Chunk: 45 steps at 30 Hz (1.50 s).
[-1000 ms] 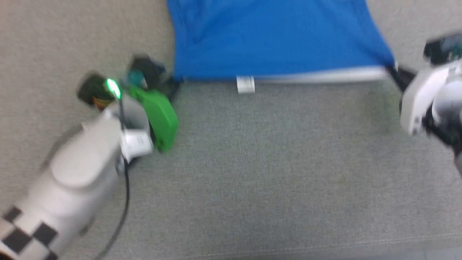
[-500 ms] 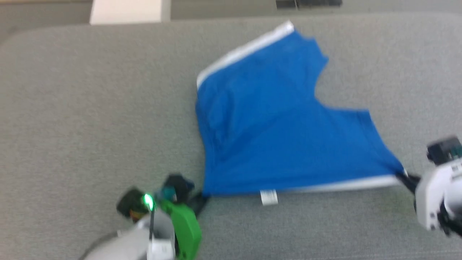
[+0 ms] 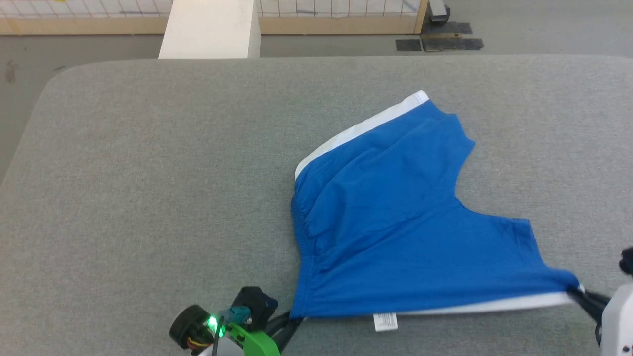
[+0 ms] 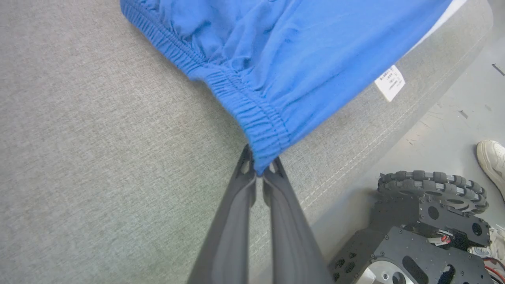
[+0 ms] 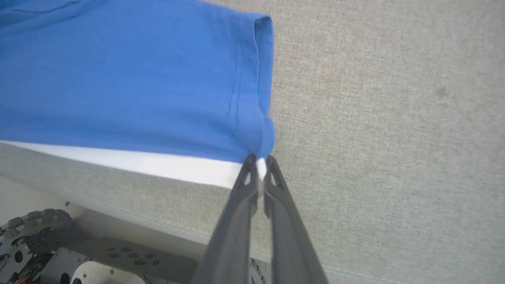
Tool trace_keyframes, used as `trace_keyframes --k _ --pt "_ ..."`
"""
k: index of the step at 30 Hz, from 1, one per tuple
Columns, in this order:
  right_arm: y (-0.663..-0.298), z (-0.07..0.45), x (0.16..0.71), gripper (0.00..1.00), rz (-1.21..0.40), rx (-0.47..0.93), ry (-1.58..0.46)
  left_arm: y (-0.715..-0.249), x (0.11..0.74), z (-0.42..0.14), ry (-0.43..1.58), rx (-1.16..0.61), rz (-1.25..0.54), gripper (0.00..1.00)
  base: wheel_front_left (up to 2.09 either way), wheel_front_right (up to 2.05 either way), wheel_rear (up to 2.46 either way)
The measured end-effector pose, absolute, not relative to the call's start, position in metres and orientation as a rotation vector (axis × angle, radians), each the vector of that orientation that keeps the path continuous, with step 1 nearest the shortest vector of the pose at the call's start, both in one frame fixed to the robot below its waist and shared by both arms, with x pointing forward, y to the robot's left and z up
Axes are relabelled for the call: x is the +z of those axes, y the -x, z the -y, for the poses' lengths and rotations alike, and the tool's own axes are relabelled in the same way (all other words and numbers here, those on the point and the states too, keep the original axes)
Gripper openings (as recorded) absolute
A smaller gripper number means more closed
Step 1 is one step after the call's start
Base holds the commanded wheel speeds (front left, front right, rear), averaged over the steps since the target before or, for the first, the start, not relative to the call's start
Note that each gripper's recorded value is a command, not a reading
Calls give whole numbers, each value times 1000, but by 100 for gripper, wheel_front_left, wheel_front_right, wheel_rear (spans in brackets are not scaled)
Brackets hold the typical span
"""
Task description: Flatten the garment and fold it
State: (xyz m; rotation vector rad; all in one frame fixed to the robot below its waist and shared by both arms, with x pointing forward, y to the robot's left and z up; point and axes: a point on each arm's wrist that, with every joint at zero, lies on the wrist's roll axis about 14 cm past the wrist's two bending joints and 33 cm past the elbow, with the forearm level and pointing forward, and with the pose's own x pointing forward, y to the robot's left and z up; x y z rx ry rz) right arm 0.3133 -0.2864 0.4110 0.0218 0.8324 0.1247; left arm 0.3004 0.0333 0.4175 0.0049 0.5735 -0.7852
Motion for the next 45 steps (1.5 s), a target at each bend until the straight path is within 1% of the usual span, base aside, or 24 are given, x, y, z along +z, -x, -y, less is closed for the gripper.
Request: trace_keyframes --k 6,10,16,21,26,33,40,42,43,45 --pt "-347 276 442 0 -729 150 -18 -319 431 -32 -10 -781 -529 0 0 0 0" --pt "-379 269 466 0 -665 174 7 -336 445 -31 -16 -782 -490 0 0 0 0" --pt "-435 257 493 0 -603 210 74 -363 462 -26 -20 -801 -443 0 0 0 0" --pt "-482 241 499 0 -605 254 146 -400 474 -28 -39 -788 -381 0 0 0 0" --pt "-533 224 487 0 -659 284 182 -437 469 -36 -49 -759 -370 0 0 0 0" --pt "-592 214 450 0 -747 272 285 -473 441 -47 -48 -721 -416 0 0 0 0" --pt "-624 200 405 0 -808 281 305 -482 411 -56 -27 -688 -472 0 0 0 0" --pt "-632 193 397 0 -800 289 306 -483 406 -59 -22 -677 -480 0 0 0 0" --pt "-642 184 388 0 -779 303 303 -485 399 -63 -18 -661 -492 0 0 0 0" --pt "-644 181 381 0 -778 309 302 -486 396 -65 -14 -652 -494 0 0 0 0"
